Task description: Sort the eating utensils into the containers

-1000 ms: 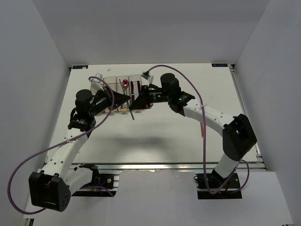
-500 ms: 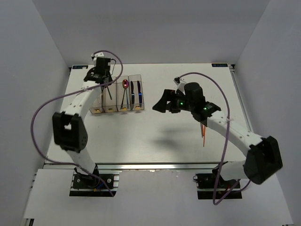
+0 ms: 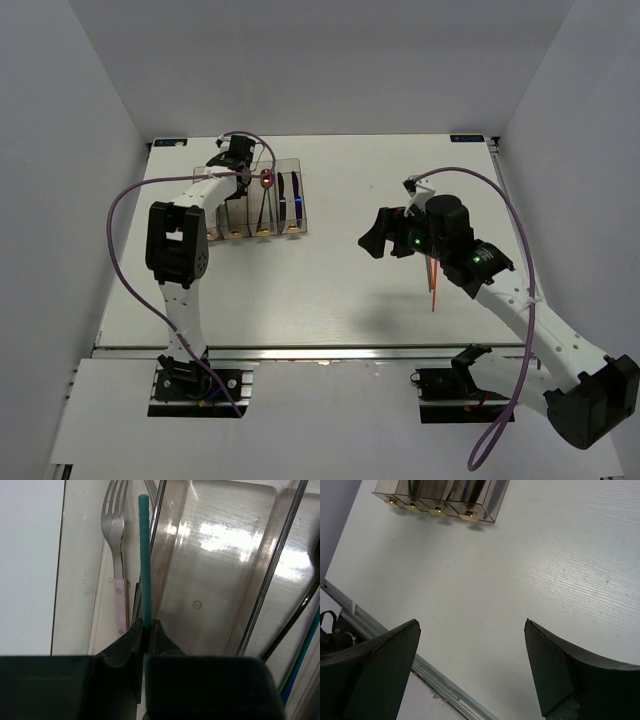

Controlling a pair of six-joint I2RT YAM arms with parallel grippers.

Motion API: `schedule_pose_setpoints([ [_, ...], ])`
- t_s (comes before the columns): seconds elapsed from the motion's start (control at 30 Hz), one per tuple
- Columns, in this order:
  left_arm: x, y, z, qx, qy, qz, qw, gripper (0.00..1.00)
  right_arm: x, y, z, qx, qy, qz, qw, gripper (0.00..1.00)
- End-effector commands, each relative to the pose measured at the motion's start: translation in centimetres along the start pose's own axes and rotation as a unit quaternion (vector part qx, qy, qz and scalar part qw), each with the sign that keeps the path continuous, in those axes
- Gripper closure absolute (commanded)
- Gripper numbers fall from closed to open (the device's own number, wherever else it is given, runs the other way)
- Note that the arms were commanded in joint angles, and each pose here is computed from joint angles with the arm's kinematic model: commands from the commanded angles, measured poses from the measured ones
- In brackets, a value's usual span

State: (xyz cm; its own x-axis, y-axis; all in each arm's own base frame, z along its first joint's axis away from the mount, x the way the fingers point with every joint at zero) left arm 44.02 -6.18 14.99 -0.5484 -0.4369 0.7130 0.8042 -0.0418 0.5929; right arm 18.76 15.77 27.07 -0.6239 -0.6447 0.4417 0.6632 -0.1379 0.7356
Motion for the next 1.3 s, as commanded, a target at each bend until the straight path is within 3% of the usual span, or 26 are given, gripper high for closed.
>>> schedule_pose_setpoints([
  [0.0,2.2,1.9,1.3,0.021,0.003,-0.035,0.999,0.8,0.5,0.3,-0.3,0.02,-0.014,-0.009,1.0,0.11],
  [0.07,2.7,2.2,1.5,0.027,-0.006,-0.041,0.999,0.63,0.3,0.3,-0.5,0.02,-0.022,-0.005,1.0,0.11],
  [0.1,2.9,2.3,1.5,0.028,-0.012,-0.044,0.999,0.46,0.1,0.2,-0.6,0.019,-0.03,-0.004,0.999,0.11],
  [0.23,4.2,3.5,2.0,0.037,-0.031,-0.063,0.997,0.27,-0.8,-0.6,-2.1,0.001,-0.081,0.022,0.997,0.11],
  [0.4,8.3,5.4,3.8,0.065,-0.055,-0.092,0.992,0.25,-1.2,-1.6,-6.0,-0.034,-0.194,0.024,0.98,0.11],
  [0.47,10.7,5.5,4.7,0.08,-0.08,-0.099,0.989,0.23,-1.0,-1.7,-8.4,-0.048,-0.245,0.031,0.968,0.11],
  [0.5,13.7,5.8,6.4,0.111,-0.095,-0.127,0.981,0.23,-1.0,-1.9,-9.2,-0.052,-0.258,0.041,0.964,0.11],
  [0.57,15.6,3.8,7.3,0.125,-0.128,-0.133,0.975,0.22,-1.4,-2.1,-11.2,-0.068,-0.283,0.065,0.954,0.19],
  [0.6,19.4,3.0,9.2,0.157,-0.167,-0.173,0.958,0.21,-1.6,-2.2,-11.9,-0.064,-0.291,0.077,0.951,0.25],
  [0.63,20.5,1.6,9.7,0.165,-0.186,-0.183,0.951,0.2,-1.5,-2.1,-12.9,-0.073,-0.306,0.08,0.946,0.31],
  [0.67,19.4,-1.2,9.1,0.163,-0.202,-0.176,0.95,0.16,-1.9,-2.2,-13.8,-0.076,-0.316,0.094,0.941,0.42],
  [0.73,20.6,-5.6,9.9,0.179,-0.238,-0.204,0.933,0.14,-2.3,-1.8,-15.9,-0.081,-0.341,0.097,0.932,0.47],
  [0.83,21.5,-9.2,10.9,0.194,-0.256,-0.234,0.918,0.11,-3.1,-0.8,-17.7,-0.078,-0.344,0.118,0.928,0.54],
  [0.9,20.1,-11.6,10.3,0.187,-0.257,-0.214,0.924,0.1,-4.3,-1.2,-18.8,-0.083,-0.343,0.155,0.923,0.59],
  [1.07,19.2,-12.9,9.9,0.162,-0.255,-0.189,0.935,0.1,-5.6,-0.5,-19.6,-0.078,-0.34,0.165,0.923,0.66],
  [1.27,18.8,-13.0,9.2,0.147,-0.275,-0.175,0.934,0.11,-6.9,1.2,-20.2,-0.068,-0.341,0.166,0.923,0.67],
])
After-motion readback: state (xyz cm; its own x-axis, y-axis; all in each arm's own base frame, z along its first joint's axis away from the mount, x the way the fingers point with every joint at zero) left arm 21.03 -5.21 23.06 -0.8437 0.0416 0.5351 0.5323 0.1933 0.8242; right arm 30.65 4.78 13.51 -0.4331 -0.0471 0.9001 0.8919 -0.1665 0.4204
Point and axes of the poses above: each gripper's point midway between its finger pads, its own x axis back along the fingers, its own z axis along the line the jaws close on, y = z × x, the point moved 10 cm from there along x, back along the fingers, and after that the axes turned 6 degrees about -x, right-handed, at the moved point
